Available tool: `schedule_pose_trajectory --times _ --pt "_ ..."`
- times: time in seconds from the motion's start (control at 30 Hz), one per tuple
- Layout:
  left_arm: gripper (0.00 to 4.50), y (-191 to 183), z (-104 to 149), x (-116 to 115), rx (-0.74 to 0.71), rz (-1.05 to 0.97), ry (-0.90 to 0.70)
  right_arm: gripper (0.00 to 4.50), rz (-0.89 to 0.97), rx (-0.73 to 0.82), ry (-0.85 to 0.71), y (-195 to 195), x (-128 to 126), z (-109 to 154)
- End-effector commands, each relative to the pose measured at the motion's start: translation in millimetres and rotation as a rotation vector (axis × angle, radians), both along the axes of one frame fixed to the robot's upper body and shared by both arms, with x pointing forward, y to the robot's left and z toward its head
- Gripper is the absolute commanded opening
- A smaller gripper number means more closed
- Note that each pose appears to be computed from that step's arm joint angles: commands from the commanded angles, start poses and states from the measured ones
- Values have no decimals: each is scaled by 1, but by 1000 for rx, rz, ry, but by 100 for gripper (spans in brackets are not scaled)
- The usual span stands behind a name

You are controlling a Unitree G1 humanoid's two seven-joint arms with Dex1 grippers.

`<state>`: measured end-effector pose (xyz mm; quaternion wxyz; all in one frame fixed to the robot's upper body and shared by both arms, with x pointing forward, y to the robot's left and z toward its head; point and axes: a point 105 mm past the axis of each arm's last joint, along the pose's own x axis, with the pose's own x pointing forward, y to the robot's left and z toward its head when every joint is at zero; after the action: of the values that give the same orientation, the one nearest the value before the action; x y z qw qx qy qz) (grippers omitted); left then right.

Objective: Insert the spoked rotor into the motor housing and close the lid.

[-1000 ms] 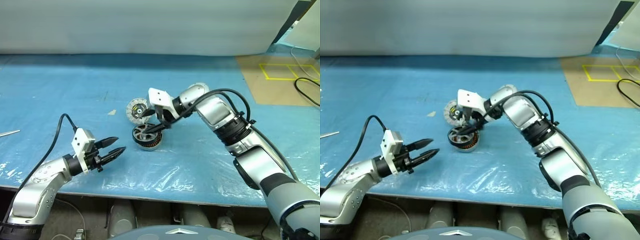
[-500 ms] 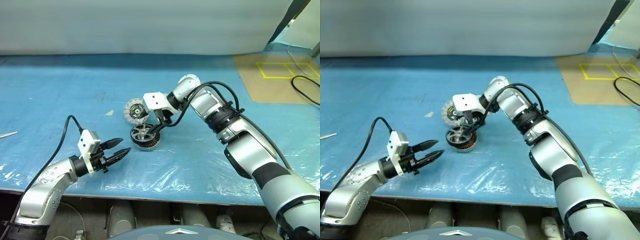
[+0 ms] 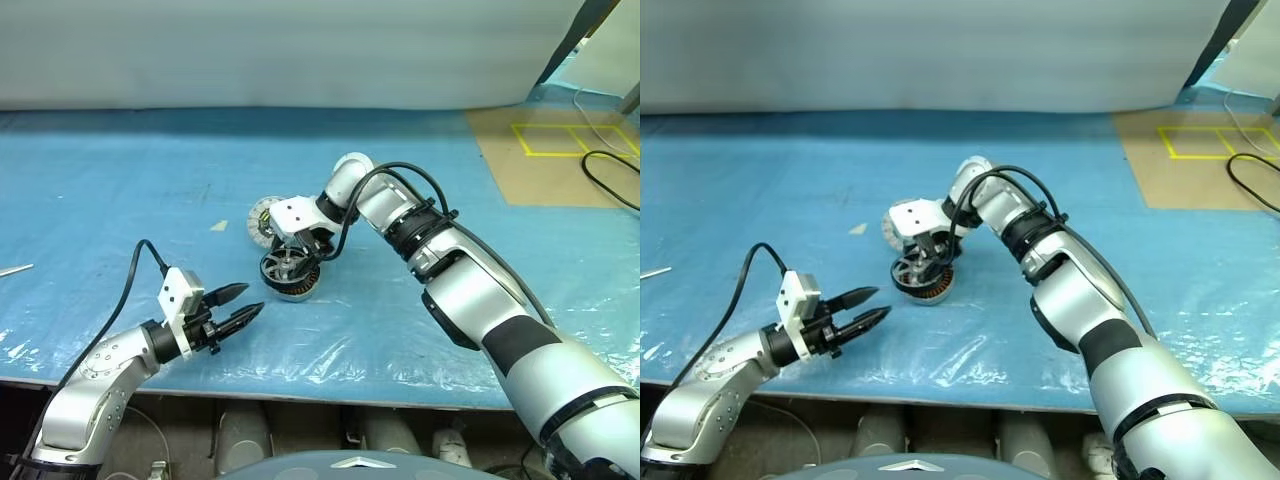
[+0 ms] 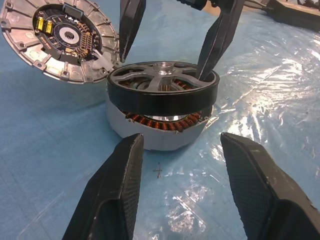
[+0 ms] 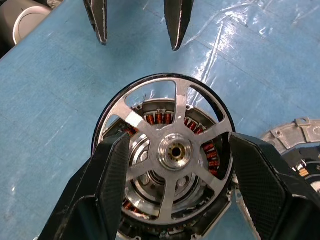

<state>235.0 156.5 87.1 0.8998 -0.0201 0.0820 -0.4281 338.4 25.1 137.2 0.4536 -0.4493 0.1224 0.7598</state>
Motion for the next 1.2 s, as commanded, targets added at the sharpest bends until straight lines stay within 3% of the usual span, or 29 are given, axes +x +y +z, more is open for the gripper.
schedule_pose_trajectory --times 0.03,0.5,0.73,0.93,1.2 --pt "259 -5 10 -2 1 -16 -53 332 37 4 -21 4 0 11" --pt "259 -6 9 2 4 -9 -58 332 18 -12 6 -2 1 7" --pt "259 -5 9 5 5 -11 -64 161 11 6 13 -1 1 9" --pt "259 -5 9 6 3 -11 -63 153 -22 18 15 -4 4 11" --pt "259 -4 10 6 -1 -14 -67 153 -85 182 117 -16 -11 43"
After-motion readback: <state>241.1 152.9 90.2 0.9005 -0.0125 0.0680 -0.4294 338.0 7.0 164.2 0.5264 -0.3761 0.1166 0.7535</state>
